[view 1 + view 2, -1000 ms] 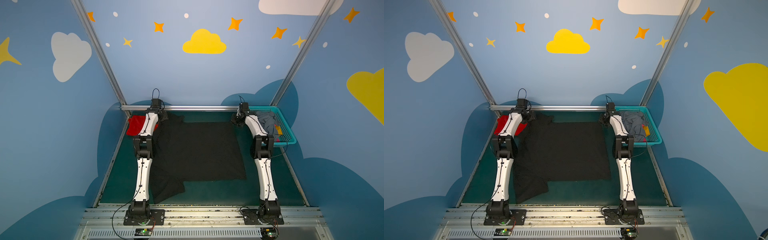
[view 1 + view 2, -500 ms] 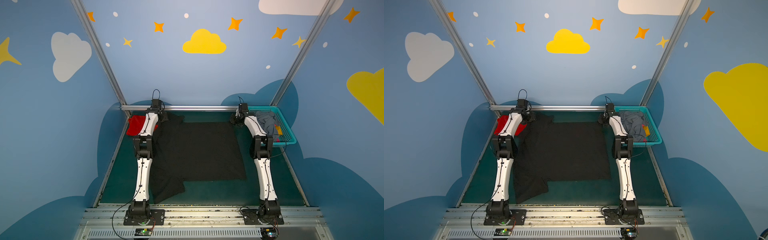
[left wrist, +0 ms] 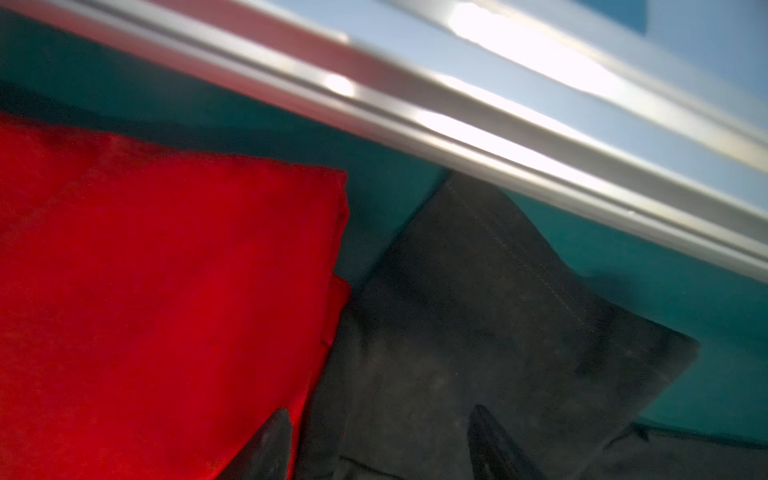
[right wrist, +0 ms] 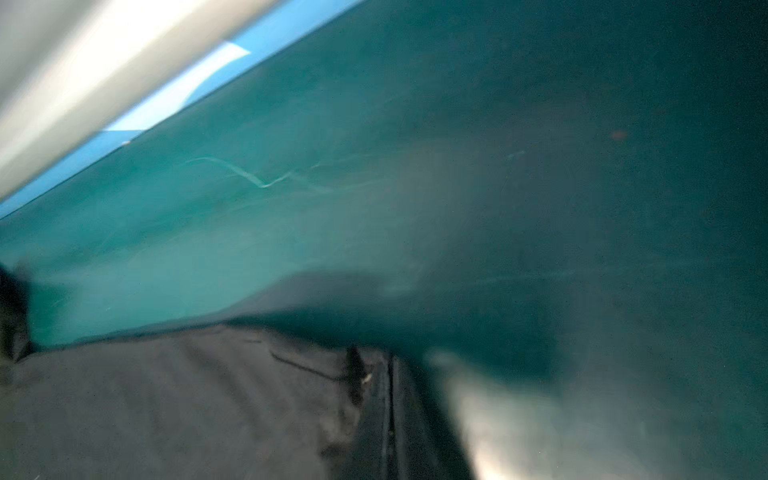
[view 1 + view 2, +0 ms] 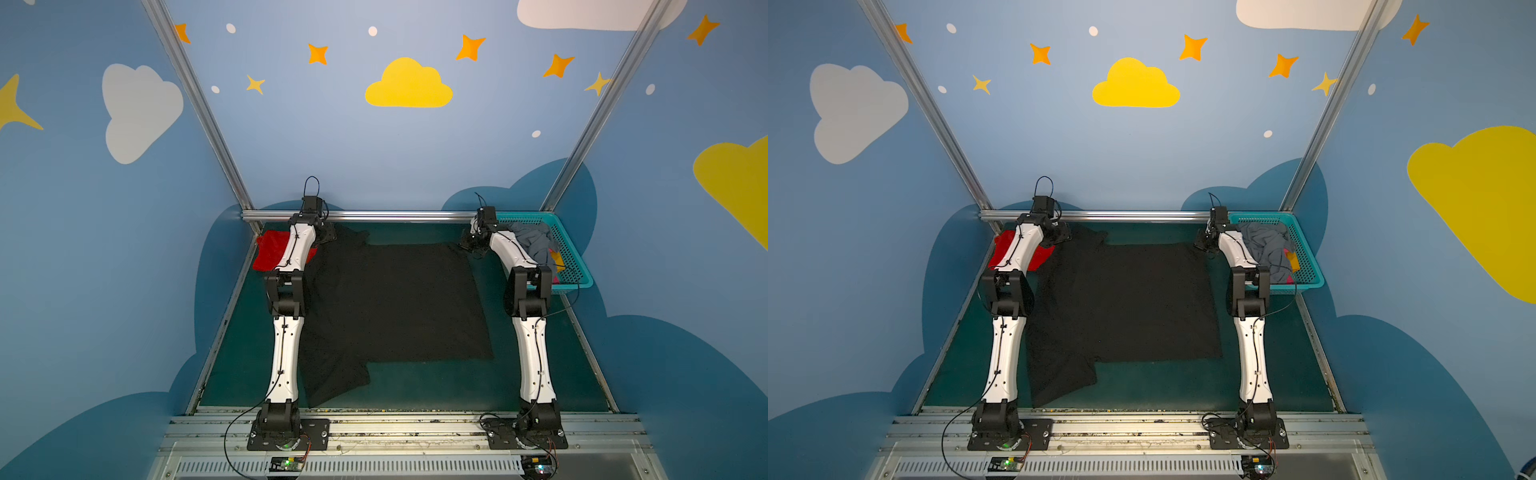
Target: Fold and stack the t-shirts
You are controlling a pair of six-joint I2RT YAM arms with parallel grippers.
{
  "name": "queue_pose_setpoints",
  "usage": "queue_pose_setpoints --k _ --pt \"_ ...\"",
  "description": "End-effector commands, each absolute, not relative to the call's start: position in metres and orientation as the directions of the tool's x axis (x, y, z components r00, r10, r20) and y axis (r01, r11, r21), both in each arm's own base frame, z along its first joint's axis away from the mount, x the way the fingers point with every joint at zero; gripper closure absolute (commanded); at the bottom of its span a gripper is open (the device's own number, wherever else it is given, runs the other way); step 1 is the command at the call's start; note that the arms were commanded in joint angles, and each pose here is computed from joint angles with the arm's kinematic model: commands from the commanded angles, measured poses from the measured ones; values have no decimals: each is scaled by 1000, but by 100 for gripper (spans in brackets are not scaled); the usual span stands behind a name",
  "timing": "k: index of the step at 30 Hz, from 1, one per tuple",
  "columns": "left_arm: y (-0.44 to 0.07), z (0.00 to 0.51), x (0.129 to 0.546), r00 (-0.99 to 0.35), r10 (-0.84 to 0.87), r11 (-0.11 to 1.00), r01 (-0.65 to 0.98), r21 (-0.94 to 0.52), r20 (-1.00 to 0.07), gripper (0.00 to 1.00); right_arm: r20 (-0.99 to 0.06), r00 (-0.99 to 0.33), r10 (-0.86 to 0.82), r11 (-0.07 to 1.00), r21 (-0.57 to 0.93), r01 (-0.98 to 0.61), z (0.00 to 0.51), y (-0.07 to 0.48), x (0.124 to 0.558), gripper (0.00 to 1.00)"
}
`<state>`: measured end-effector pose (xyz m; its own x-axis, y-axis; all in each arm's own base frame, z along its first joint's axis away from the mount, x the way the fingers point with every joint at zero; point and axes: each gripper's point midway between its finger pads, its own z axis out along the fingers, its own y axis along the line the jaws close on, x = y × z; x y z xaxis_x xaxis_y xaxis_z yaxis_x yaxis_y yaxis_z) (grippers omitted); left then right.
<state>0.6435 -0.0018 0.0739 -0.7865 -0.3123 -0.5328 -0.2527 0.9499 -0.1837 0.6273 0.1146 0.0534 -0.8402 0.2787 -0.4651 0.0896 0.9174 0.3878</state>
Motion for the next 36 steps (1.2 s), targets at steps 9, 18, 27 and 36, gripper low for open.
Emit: queue_pose_setpoints --k 9,18,27,36 --pt "5 87 639 -790 -278 960 -239 -143 -546 22 -617 -757 213 959 279 43 130 106 625 100" --pt "8 66 639 -810 -251 968 -228 -109 -530 29 -603 -776 185 954 300 -5 132 120 615 100" --pt "16 46 617 -866 -222 972 -235 -27 -447 41 -605 -775 182 949 316 -24 139 124 610 100" --pt "10 41 615 -868 -245 968 -240 -65 -432 59 -600 -781 173 946 322 -38 139 131 606 100"
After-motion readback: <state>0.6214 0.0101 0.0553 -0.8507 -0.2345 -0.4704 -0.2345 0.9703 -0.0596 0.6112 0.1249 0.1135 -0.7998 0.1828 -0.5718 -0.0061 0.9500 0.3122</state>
